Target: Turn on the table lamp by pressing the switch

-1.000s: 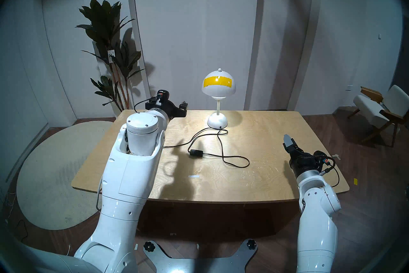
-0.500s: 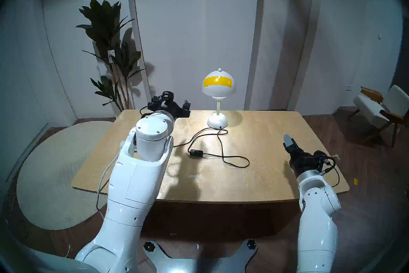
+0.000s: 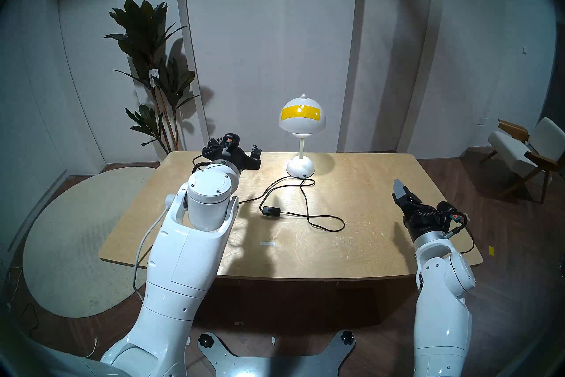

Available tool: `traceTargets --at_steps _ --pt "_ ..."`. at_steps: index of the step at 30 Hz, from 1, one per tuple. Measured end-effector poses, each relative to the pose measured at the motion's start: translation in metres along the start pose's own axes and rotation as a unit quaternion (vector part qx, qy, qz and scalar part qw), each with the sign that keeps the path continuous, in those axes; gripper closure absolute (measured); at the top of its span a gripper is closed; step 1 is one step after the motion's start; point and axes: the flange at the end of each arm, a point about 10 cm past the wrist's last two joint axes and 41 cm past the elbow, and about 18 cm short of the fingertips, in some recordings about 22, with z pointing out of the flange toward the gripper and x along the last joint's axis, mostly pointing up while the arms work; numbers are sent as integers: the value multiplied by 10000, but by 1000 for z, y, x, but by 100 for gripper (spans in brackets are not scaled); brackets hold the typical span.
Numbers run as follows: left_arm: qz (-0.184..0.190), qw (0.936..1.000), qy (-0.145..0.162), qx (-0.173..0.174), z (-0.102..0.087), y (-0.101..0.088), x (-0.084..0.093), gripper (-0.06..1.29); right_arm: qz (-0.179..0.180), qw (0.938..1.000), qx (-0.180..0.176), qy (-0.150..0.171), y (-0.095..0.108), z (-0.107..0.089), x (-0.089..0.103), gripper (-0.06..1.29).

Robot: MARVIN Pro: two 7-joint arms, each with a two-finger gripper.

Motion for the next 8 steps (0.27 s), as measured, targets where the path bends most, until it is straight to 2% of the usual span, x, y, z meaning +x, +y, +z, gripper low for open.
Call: traceTargets --at_steps 8 --pt "49 10000 4 -27 -1 0 -1 3 306 9995 -99 40 -4 -6 8 0"
